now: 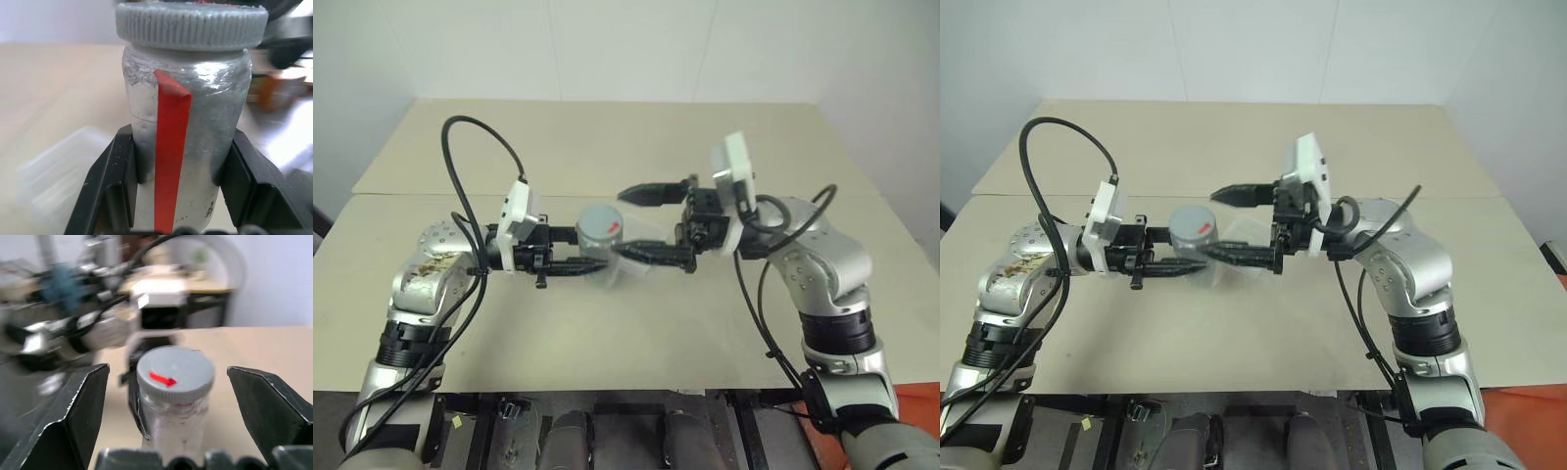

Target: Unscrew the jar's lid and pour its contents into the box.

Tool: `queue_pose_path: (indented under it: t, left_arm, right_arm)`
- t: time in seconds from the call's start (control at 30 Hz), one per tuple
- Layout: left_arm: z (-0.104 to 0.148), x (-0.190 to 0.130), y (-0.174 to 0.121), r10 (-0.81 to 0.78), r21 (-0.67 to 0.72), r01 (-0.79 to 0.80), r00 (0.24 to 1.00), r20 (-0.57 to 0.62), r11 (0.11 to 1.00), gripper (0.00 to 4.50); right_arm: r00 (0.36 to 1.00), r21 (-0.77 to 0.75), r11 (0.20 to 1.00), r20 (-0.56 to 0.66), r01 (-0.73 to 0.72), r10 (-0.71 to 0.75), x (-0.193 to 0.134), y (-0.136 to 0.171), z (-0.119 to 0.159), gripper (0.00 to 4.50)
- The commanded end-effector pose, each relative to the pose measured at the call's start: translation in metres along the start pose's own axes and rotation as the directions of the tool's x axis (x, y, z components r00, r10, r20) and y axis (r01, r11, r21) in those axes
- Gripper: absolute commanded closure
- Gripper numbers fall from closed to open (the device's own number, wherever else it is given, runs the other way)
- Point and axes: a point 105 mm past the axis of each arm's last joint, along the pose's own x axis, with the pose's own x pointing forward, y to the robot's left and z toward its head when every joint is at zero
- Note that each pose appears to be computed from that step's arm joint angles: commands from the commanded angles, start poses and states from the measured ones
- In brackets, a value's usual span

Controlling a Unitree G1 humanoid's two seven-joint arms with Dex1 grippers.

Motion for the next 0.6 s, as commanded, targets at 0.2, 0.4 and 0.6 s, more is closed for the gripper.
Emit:
queue_pose_path:
  t: [0.2,0.4,0.6]
  left_arm:
    - [0.008,0.010,0.008,0.228,0.015,-0.230,0.970,0.084,0.973,2.54]
    - [0.006,0.015,0.010,0.255,0.009,-0.256,0.964,0.070,0.967,2.54]
    - [0.007,0.015,0.011,0.253,0.009,-0.255,0.965,0.069,0.967,2.54]
  right_arm:
    - [0.944,-0.060,0.942,-0.012,0.329,-0.330,0.023,-0.010,0.012,0.04]
    - [0.916,-0.079,0.915,-0.041,0.395,-0.399,0.039,-0.009,0.004,0.04]
    - [0.902,-0.096,0.902,-0.061,0.421,-0.428,0.044,-0.011,0.000,0.04]
